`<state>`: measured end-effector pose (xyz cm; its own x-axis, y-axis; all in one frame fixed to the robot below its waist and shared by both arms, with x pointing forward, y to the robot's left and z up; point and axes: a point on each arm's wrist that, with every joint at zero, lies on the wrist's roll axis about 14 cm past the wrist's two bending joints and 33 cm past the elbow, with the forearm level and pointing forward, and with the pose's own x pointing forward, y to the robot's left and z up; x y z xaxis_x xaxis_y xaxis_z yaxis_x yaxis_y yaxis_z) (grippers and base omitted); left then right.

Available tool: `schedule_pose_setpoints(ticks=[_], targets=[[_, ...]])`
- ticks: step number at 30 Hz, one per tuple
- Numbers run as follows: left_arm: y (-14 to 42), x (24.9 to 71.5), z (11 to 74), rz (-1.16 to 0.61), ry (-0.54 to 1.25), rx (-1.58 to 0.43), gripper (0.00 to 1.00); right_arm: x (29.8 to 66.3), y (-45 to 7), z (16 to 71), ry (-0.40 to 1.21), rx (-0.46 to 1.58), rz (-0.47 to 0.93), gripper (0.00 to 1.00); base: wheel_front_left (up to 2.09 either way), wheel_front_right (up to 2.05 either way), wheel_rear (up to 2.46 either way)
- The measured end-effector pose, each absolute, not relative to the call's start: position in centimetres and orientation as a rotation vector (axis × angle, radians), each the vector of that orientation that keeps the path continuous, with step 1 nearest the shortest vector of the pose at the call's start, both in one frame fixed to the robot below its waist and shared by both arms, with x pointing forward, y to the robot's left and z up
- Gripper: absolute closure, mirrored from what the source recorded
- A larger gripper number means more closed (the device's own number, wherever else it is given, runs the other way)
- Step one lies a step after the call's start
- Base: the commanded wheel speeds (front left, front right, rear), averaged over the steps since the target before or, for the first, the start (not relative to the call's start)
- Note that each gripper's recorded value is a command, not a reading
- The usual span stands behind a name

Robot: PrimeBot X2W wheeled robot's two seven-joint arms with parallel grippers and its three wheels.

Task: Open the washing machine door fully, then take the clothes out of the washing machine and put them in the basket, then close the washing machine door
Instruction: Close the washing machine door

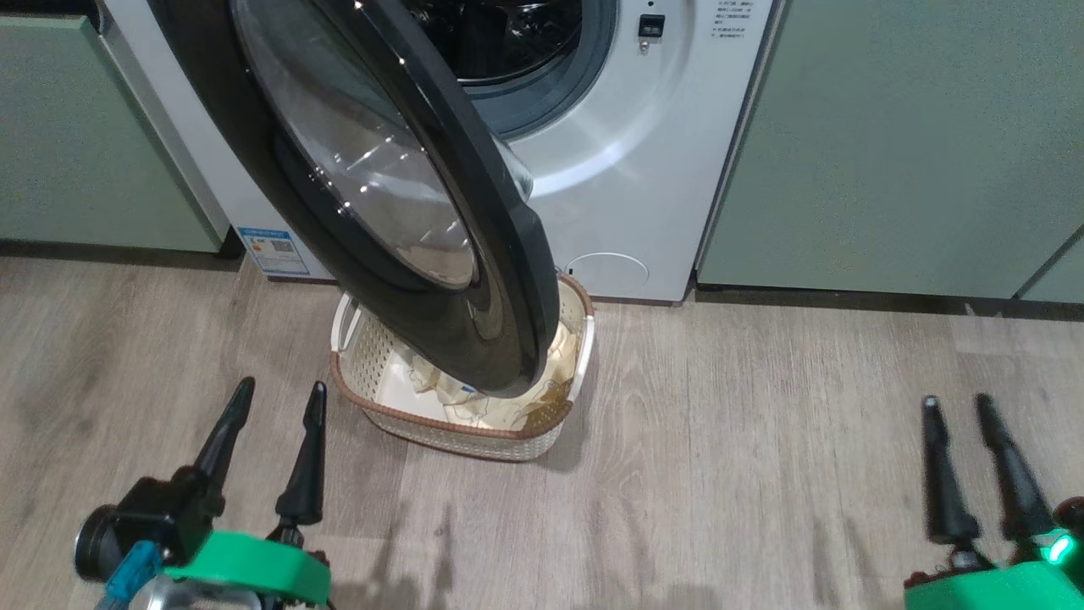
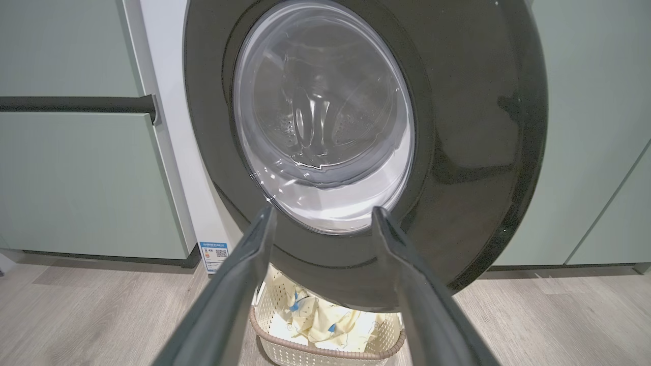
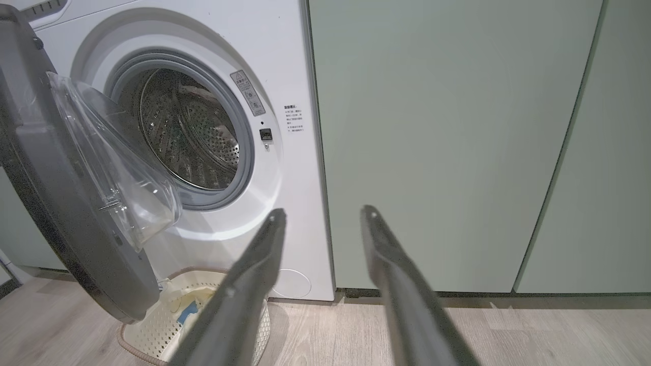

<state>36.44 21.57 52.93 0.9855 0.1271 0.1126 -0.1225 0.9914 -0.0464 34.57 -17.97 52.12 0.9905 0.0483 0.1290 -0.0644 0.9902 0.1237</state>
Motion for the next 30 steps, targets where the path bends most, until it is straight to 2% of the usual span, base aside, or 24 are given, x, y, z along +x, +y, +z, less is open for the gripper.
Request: schedule_pose_setpoints(ticks=[17,24,30], targets=[[22.1,36.9,53.3,0.139,-0.130,-0.033,0.00,35.7,-15.3,49.7,-0.047,0.159,0.133,1.00,0.00,0.00,0.00],[23.2,36.2,53.4,0.175,-0.133,-0.029,0.00,38.6,-12.7,49.7,-0.051,0.181,0.214,1.00,0.00,0.00,0.00],[24.3,35.1,52.8,0.218,-0.117,-0.027,0.00,42.2,-8.4,51.0,-0.085,0.210,0.339,1.00,0.00,0.00,0.00]])
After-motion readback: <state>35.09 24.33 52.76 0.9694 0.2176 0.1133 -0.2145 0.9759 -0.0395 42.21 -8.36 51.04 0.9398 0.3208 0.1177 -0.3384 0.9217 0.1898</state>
